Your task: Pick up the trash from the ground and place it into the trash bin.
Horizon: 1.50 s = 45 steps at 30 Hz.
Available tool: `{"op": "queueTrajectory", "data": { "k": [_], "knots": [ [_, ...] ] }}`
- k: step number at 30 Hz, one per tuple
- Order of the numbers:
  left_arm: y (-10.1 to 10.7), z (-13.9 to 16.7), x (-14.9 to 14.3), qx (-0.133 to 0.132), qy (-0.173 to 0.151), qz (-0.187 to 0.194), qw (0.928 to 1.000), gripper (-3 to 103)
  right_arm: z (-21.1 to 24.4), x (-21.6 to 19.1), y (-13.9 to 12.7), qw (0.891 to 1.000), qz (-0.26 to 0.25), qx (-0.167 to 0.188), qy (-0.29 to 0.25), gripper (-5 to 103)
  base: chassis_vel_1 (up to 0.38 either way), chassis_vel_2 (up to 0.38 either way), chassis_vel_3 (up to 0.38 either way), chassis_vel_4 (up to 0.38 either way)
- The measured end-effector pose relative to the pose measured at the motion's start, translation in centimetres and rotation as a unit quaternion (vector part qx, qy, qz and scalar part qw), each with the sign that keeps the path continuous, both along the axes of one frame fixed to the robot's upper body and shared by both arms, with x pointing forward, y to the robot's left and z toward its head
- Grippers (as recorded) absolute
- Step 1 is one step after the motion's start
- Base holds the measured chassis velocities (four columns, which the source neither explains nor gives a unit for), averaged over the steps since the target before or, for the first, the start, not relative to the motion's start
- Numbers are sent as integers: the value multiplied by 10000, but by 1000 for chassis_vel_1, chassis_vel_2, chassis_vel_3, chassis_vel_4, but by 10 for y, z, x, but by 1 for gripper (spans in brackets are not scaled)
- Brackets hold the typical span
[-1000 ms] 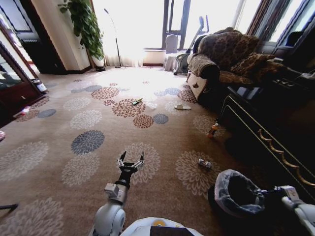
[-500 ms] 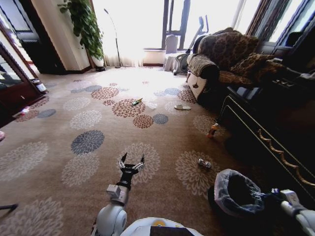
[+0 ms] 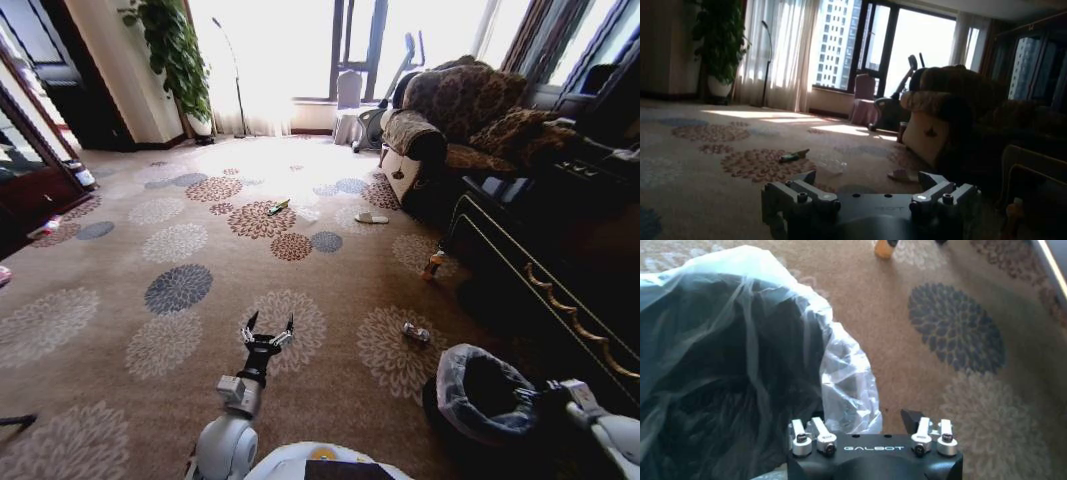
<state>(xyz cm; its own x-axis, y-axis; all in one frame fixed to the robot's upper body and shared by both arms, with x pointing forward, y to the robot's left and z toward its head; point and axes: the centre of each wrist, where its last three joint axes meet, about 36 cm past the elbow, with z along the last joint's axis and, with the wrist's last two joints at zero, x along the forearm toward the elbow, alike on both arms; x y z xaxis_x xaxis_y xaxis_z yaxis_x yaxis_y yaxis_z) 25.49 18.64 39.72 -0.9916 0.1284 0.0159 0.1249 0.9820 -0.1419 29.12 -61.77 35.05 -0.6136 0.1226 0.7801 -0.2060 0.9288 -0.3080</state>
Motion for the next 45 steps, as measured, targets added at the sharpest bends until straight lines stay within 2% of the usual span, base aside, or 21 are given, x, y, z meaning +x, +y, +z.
{"op": "queueTrajectory", "data": {
  "k": [4, 5, 7, 10, 15, 17, 20, 21, 24, 35, 37, 39, 40, 43, 45],
  "knots": [
    [0, -4, -1, -5, 4, 11, 10000, 100, 4, 3, -1, 9996, 214, 15, 196, 58, 0, 0, 0, 0],
    [0, -4, -1, -5, 4, 11, 10000, 100, 4, 3, -1, 9996, 214, 15, 196, 58, 0, 0, 0, 0],
    [-1, -5, -1, -8, 1, 7, 10000, 100, 8, 9, -1, 9987, 385, 69, 320, 50, 0, 0, 0, 0],
    [-1, -5, -1, -9, 3, 2, 10000, 100, 9, 12, -1, 9982, 469, 74, 368, 46, 0, 0, 0, 0],
    [-3, -7, -1, -27, -20, 7, 10000, 100, 9, 19, 2, 9959, 736, 114, 505, 27, 0, 0, 0, 0],
    [-3, -8, -1, -31, -22, 10, 10000, 100, 8, 18, 3, 9957, 763, 138, 508, 27, 0, 0, 0, 0],
    [-4, -11, -2, -42, -17, -4, 10000, 100, 5, 18, 8, 9954, 803, 183, 483, 15, 0, 0, 0, 0],
    [-4, -11, -2, -42, -17, -4, 10000, 100, 5, 18, 8, 9954, 803, 183, 483, 15, 0, 0, 0, 0],
    [-6, -13, -1, -46, -14, -34, 10000, 100, 3, 17, 11, 9964, 719, 268, 372, 5, 0, 0, 0, 0],
    [-8, -14, -2, -47, -26, -79, 10000, 100, 12, 12, 16, 9977, 520, 423, -28, 2, 0, 0, 0, 0],
    [-9, -14, -3, -49, -22, -80, 10000, 100, 15, 13, 19, 9983, 340, 419, -222, 2, 0, 0, 0, 0],
    [-8, -15, -4, -35, -28, -86, 10000, 100, 20, 16, 25, 9970, -107, 411, -647, 1, 0, 0, 0, 0],
    [-8, -15, -4, -35, -28, -86, 10000, 100, 20, 16, 25, 9970, -107, 411, -647, 1, 0, 0, 0, 0],
    [-7, -13, -3, -13, -57, -97, 9999, 100, 29, 14, 46, 9896, -519, 728, -1131, 1, 0, 0, 0, 0],
    [-6, -13, -3, -7, -65, -103, 9999, 100, 30, 11, 55, 9871, -591, 855, -1220, 1, 0, 0, 0, 0]
  ]
}}
